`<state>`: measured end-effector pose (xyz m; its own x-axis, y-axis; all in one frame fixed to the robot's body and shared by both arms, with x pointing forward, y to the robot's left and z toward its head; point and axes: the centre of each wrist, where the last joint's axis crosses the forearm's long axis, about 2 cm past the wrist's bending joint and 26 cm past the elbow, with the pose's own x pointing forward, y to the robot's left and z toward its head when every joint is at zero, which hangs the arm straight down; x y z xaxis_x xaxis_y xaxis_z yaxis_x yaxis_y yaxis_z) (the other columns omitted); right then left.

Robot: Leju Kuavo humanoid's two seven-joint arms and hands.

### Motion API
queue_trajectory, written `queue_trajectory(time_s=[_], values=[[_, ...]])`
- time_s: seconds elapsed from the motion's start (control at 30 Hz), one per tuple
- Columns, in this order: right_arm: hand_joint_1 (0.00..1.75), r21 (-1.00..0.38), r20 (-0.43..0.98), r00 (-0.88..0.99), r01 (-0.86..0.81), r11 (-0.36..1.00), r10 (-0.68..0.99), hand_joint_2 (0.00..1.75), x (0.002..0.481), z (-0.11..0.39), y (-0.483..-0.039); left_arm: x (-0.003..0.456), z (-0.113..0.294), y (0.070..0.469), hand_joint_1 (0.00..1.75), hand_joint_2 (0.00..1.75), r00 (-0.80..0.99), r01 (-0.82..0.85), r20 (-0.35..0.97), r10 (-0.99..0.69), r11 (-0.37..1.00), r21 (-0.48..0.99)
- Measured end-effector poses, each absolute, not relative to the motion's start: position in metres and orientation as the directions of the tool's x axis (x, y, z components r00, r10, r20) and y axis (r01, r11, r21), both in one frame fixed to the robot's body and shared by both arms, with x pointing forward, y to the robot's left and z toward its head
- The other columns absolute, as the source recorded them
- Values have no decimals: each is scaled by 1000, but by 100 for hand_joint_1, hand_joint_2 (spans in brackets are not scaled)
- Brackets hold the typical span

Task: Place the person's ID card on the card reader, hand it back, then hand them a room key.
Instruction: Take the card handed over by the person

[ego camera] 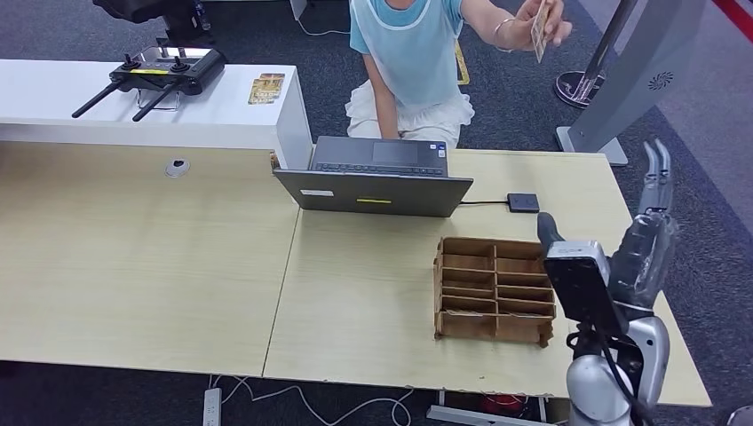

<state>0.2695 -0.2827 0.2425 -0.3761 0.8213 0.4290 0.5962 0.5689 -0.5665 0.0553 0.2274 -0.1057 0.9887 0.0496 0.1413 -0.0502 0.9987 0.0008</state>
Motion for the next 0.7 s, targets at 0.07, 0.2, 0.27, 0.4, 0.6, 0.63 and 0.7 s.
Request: queue_trajectory(time_s=[0.07,0.2,0.27,0.4,0.6,0.63,0.7], values=[[0,-583,355,-323,657,478,877,175,282,256,-283,56,-106,227,0,0,989,-29,142,29,1000,-1],[0,-604,233,-196,739,300,953,175,310,281,-284,57,-106,228,0,0,989,4,151,-3,1000,-3],[0,-614,198,-145,752,238,969,175,326,293,-287,57,-106,229,0,0,988,19,156,-18,1000,-4],[0,-648,136,-55,750,131,989,175,359,312,-294,58,-106,230,0,0,986,49,161,-47,999,-6],[0,-710,77,41,703,26,996,175,396,325,-304,59,-106,231,0,0,983,81,164,-80,997,-2],[0,-722,67,61,692,6,996,175,402,326,-305,59,-106,231,0,0,983,86,164,-85,996,-1],[0,-741,30,94,670,-41,995,175,413,327,-305,59,-106,231,0,0,982,95,165,-94,995,-1]])
